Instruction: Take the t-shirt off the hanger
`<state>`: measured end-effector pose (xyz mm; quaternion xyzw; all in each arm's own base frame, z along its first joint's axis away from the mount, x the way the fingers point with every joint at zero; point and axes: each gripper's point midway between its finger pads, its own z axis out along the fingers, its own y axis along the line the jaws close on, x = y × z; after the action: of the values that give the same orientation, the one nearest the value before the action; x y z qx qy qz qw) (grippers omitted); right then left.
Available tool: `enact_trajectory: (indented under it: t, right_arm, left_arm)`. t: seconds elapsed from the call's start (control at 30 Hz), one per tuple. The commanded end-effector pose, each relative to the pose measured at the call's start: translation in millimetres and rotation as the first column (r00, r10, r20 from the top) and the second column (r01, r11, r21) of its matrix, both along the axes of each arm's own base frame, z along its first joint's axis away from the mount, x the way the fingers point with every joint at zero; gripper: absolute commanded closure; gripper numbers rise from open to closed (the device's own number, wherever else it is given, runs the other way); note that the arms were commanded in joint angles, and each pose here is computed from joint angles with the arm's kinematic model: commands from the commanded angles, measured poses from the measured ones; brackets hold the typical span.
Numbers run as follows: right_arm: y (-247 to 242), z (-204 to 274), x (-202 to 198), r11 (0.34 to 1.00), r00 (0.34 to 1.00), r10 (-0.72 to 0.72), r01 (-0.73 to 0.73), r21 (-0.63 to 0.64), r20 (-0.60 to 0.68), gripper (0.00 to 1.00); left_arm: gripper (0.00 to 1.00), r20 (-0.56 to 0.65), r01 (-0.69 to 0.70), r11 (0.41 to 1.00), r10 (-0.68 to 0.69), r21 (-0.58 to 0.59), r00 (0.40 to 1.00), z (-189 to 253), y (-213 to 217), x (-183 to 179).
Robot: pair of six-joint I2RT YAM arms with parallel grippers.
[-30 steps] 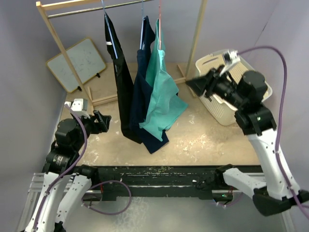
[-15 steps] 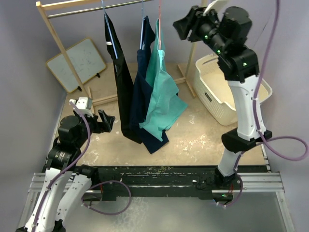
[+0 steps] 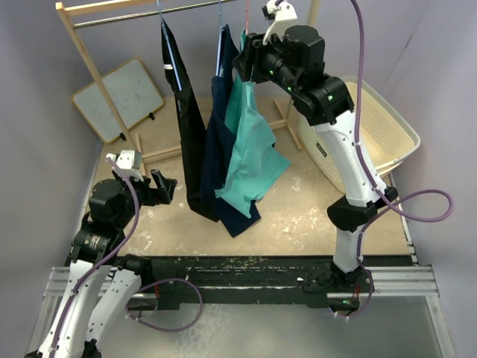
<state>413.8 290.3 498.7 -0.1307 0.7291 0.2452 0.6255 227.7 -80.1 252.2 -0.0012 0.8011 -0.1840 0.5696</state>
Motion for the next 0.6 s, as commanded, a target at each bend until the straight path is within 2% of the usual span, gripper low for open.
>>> enact_trajectory:
  t: [0.0,0.17,0.33,0.57]
  right_arm:
    - [-23.1,17.5,5.5,0.993,0.991,-0.121,0.121,-0.004,0.056,0.52]
    - [-33.5,8.4,15.3,0.979,0.979,-0.197,0.199,-0.034,0.047,0.66]
    - [-37.5,8.9,15.6,0.976,0.976,-0.212,0.215,-0.046,0.056,0.74]
    - [-42.8,9.0,20.5,0.967,0.967,-0.248,0.251,-0.046,0.062,1.0]
  left_arm:
    - [0.11,0.062,-0.015,1.0,0.015,-0.004,0.998,15.1,2.4,3.2]
    - [0.11,0.06,-0.018,1.0,0.018,-0.006,0.998,15.0,2.6,3.5]
    - [0.11,0.057,-0.02,1.0,0.02,-0.004,0.998,13.9,2.9,4.0]
    - [0.12,0.054,-0.013,1.0,0.014,-0.015,0.998,14.8,1.1,3.2]
